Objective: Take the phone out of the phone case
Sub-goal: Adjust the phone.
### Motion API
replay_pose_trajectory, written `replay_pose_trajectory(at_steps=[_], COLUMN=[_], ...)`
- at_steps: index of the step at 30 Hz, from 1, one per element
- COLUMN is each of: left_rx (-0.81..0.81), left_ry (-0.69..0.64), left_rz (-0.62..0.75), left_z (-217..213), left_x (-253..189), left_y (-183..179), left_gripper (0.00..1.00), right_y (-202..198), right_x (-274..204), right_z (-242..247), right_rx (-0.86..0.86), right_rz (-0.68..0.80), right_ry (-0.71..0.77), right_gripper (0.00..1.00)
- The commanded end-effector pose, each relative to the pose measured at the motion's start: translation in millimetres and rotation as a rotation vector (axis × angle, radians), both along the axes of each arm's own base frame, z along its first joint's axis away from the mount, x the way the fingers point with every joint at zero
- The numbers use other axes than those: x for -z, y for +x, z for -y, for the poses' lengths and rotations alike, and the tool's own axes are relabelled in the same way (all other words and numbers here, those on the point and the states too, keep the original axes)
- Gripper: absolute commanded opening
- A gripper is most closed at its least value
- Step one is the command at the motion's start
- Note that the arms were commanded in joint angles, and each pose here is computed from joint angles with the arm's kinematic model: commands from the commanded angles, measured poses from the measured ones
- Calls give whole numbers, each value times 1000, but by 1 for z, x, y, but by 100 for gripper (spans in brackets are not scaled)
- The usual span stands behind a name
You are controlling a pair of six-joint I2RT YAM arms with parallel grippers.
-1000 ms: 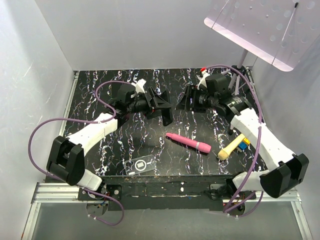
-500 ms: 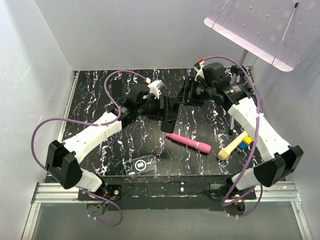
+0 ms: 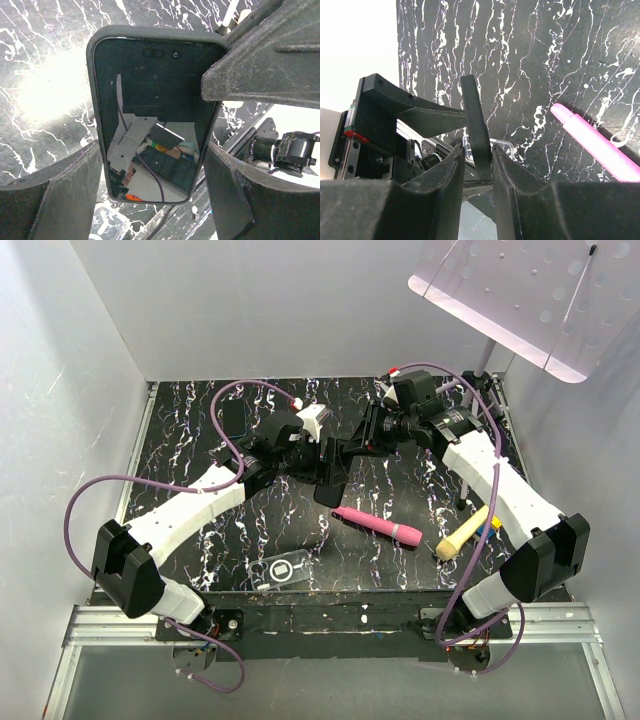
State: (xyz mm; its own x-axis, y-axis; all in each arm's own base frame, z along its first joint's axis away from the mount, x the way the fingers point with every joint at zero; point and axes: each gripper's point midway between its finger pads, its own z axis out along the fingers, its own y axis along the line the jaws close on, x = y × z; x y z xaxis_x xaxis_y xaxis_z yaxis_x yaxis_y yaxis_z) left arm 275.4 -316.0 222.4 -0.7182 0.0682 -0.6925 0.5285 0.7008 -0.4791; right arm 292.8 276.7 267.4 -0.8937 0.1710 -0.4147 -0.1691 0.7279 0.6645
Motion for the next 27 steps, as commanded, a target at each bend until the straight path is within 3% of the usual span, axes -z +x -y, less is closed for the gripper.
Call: replay_pose_trajectory(at_steps=[1,15,20,27], left_rx=[-2,0,-13,-16], left_ry=[-81,-90,-80,-95], left_rz=[158,203,249,248], left_z=[1,0,-5,-5], left_x=[-58,-71,-82,-86], left_y=[7,6,9,8], left_gripper=[0,0,0,0], right_y=[4,12,16,17], right_x=[-4,10,9,7], right_z=[-15,-27,-23,-26], right_rx=[-24,-39,-20,-21], right_rz=[1,-17,8,6], right_ry=[79,111,96,119], right_gripper=[33,26,35,38])
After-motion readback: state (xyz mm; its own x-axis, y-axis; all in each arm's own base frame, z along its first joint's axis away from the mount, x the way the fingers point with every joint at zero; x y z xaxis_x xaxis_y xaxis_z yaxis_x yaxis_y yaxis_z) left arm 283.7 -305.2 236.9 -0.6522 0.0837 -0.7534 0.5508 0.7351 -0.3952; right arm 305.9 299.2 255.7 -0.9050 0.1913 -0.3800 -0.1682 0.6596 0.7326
